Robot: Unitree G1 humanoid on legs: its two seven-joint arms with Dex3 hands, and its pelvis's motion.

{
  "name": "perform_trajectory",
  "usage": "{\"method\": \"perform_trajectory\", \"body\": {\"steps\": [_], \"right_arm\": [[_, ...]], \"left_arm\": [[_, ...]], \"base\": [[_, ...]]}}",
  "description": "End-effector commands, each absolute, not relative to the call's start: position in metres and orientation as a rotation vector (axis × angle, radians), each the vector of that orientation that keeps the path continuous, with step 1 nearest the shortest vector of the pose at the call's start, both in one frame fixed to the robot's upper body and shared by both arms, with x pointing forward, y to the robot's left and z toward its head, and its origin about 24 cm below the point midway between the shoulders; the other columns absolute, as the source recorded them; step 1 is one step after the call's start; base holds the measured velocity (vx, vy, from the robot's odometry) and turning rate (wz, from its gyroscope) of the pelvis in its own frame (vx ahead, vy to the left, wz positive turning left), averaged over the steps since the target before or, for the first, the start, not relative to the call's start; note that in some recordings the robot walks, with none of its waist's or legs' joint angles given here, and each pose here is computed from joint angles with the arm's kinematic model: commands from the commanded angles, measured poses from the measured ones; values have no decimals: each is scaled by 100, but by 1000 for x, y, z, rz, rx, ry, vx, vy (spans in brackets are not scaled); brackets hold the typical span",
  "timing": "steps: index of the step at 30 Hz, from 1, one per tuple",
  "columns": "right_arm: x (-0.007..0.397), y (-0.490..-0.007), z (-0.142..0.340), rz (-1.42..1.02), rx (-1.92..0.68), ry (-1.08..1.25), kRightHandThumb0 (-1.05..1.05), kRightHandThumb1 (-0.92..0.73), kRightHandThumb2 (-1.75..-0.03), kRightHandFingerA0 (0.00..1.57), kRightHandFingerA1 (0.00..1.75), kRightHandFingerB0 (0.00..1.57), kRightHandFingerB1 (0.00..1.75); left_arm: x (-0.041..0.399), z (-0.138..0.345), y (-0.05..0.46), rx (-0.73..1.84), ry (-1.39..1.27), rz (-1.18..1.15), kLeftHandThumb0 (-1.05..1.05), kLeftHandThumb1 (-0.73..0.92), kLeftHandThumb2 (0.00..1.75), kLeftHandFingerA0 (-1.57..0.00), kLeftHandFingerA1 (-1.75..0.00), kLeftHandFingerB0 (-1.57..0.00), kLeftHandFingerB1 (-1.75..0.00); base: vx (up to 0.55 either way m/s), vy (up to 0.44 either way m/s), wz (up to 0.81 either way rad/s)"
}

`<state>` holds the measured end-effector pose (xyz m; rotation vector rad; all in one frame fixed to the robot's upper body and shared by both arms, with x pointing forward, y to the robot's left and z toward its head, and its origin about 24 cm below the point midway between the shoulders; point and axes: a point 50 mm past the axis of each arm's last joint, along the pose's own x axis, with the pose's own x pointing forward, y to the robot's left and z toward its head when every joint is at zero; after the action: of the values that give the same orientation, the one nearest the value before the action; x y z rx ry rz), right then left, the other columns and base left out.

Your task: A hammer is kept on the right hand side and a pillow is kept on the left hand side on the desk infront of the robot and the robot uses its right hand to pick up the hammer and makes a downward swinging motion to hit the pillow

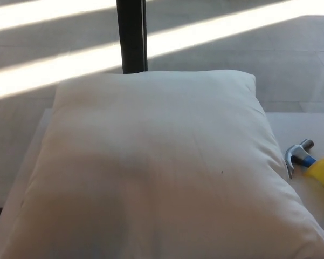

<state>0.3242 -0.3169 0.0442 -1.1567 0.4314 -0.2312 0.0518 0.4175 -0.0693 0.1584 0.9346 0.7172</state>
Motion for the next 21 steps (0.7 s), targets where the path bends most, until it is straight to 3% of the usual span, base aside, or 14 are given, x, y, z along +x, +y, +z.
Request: {"method": "perform_trajectory", "body": {"steps": [1, 2, 4, 9, 14, 20, 21], "right_arm": [[321, -333, 47, -350, -536, 551, -19, -53, -100, 93, 175, 70, 138], [320, -333, 47, -348, -513, 548, -19, -53, -100, 93, 175, 70, 138], [320, -335, 50, -326, -498, 565, -20, -60, -98, 92, 175, 73, 156], [321, -334, 53, -325, -445, 558, -24, -57, -112, 95, 175, 81, 155], [323, -331, 55, -321, -416, 558, -24, -58, -108, 96, 175, 77, 156], [327, -325, 59, -294, -309, 510, -24, -54, -120, 101, 175, 81, 165], [328, -323, 60, -290, -285, 492, -19, -54, -122, 102, 175, 75, 175]], "left_arm": [[48, -62, 425, 189, 916, 712, -63, 71, 61, -79, -64, -68, -53], [47, -62, 425, 191, 921, 715, -63, 71, 61, -79, -64, -68, -53], [45, -64, 424, 174, 924, 732, -61, 70, 61, -80, -63, -70, -55], [45, -63, 424, 188, 919, 706, -62, 73, 62, -80, -61, -69, -53], [44, -64, 423, 185, 922, 703, -62, 73, 62, -78, -61, -66, -52], [44, -64, 423, 180, 928, 708, -62, 74, 62, -77, -59, -64, -52], [44, -64, 423, 189, 926, 701, -65, 74, 62, -75, -60, -63, -51]], "base": [[0, 0, 0], [0, 0, 0], [0, 0, 0], [0, 0, 0], [0, 0, 0], [0, 0, 0], [0, 0, 0]]}}
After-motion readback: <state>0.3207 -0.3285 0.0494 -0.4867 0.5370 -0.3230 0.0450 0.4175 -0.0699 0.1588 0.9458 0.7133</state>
